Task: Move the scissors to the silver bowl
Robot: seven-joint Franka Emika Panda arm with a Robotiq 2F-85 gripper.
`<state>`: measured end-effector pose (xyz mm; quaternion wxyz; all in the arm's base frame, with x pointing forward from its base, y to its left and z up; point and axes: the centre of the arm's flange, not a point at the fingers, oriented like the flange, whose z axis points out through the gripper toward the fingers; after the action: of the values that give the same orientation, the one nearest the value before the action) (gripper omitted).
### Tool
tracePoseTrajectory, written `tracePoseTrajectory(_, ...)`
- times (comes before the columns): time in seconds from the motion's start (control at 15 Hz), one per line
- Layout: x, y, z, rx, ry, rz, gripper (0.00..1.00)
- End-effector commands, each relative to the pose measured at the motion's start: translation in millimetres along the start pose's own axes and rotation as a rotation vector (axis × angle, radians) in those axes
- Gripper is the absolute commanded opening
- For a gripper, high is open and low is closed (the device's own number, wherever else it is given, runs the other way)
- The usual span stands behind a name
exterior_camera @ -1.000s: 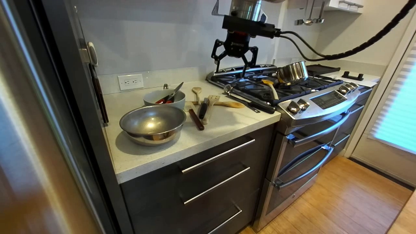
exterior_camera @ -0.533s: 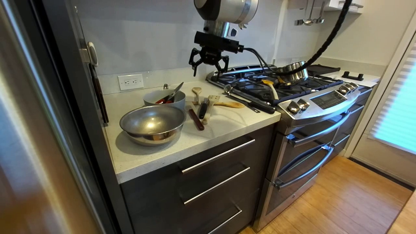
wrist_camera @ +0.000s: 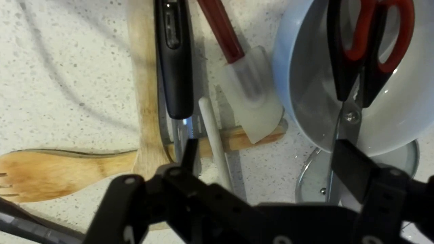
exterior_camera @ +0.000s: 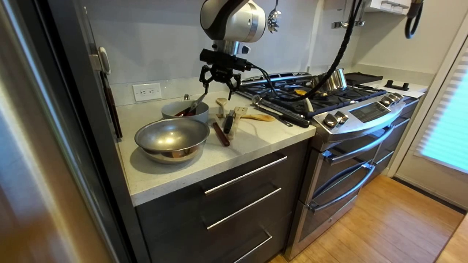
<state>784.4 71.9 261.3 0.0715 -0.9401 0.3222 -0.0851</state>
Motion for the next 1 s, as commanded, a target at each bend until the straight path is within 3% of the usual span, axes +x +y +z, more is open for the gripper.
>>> tracePoseTrajectory(0.0, 1, -2, 2, 0.001, 0.001, 0.004, 1.00)
tracePoseTrajectory(0.47, 10, -21, 28, 0.024, 0.039, 0.014, 1.00)
tracePoseTrajectory(0.93, 10, -51, 33, 0.082, 0.168, 0.037, 0.97)
